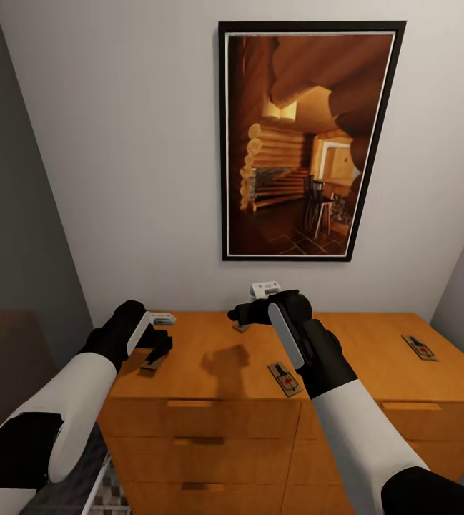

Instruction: Take the four mousetraps from the cabinet in the bathroom and place them on the bathroom floor. Make sure all four end up on the same floor surface, and ensure that at least two of them are either under or directly next to the same bathroom sink.

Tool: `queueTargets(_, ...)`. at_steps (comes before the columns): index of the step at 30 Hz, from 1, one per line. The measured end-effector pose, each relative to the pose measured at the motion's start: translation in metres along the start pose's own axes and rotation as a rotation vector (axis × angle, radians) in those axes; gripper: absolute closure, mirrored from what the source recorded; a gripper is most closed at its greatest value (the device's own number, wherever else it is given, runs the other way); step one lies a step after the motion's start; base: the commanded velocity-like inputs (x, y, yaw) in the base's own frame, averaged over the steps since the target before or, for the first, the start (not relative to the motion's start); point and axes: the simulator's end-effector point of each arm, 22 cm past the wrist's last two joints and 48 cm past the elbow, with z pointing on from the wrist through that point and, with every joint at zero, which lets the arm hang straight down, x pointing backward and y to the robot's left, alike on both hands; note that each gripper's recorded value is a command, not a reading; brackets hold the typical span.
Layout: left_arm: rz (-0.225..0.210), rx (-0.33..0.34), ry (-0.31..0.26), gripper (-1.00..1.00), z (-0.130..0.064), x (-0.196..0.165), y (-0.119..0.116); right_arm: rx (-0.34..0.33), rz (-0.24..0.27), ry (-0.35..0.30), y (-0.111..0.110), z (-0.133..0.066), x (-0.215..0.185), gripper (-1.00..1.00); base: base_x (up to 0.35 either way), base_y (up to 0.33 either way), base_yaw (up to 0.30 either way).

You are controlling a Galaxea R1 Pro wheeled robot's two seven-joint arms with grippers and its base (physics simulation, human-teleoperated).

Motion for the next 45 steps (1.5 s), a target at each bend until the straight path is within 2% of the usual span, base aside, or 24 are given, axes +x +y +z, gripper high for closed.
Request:
queueTargets(18, -0.001, -0.003, 0.001, 1.00, -0.022, -0.010, 0.003, 0.000, -0.002, 0.004, 0.003, -0.015, -0.017, -1.00, 0.000, 0.000, 0.000)
queueTargets(45, -0.002, -0.005, 0.002, 1.00, -0.052, -0.020, 0.004, 0.004, 0.004, 0.042, 0.005, -0.029, -0.026, -1.00, 0.000, 0.000, 0.000)
